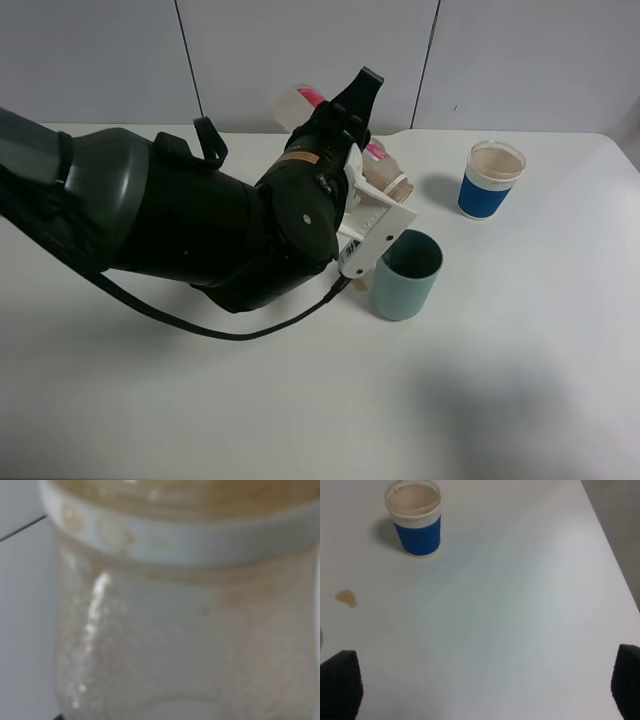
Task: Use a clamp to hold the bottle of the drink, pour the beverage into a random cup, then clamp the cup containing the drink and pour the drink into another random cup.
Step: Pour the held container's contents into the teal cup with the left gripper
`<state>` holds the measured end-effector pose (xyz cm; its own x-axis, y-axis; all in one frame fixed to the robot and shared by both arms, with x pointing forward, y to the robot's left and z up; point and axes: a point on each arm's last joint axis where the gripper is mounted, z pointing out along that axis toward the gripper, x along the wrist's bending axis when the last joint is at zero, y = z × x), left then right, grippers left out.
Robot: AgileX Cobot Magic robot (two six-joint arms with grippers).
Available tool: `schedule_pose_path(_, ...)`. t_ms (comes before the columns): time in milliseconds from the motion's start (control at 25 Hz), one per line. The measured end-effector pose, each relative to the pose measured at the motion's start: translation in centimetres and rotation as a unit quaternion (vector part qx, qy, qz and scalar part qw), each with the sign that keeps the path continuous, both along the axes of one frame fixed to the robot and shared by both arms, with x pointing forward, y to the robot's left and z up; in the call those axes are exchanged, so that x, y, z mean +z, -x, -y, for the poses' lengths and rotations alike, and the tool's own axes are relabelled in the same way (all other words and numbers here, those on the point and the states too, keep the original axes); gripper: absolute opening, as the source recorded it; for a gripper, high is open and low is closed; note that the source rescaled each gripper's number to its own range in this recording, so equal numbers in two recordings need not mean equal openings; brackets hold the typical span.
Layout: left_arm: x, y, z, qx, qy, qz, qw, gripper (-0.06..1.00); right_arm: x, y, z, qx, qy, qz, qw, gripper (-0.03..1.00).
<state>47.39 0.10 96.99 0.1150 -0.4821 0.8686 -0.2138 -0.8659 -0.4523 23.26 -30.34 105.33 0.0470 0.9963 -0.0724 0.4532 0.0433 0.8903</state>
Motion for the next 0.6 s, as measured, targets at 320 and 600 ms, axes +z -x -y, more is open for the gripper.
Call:
schedule_pose_path(320,0.41,-0.03,0.44,-0.025,-0.011,0.023,0.999,0.01,0.0,0.0,0.0,0.0,0.0,0.0,1.0,1.0)
schedule_pose_path(600,0.83,0.0,0.92,-0.055,-0.025,0.049,0.997,0.01,0.0,0.0,0.0,0.0,0.0,0.0,1.0,1.0)
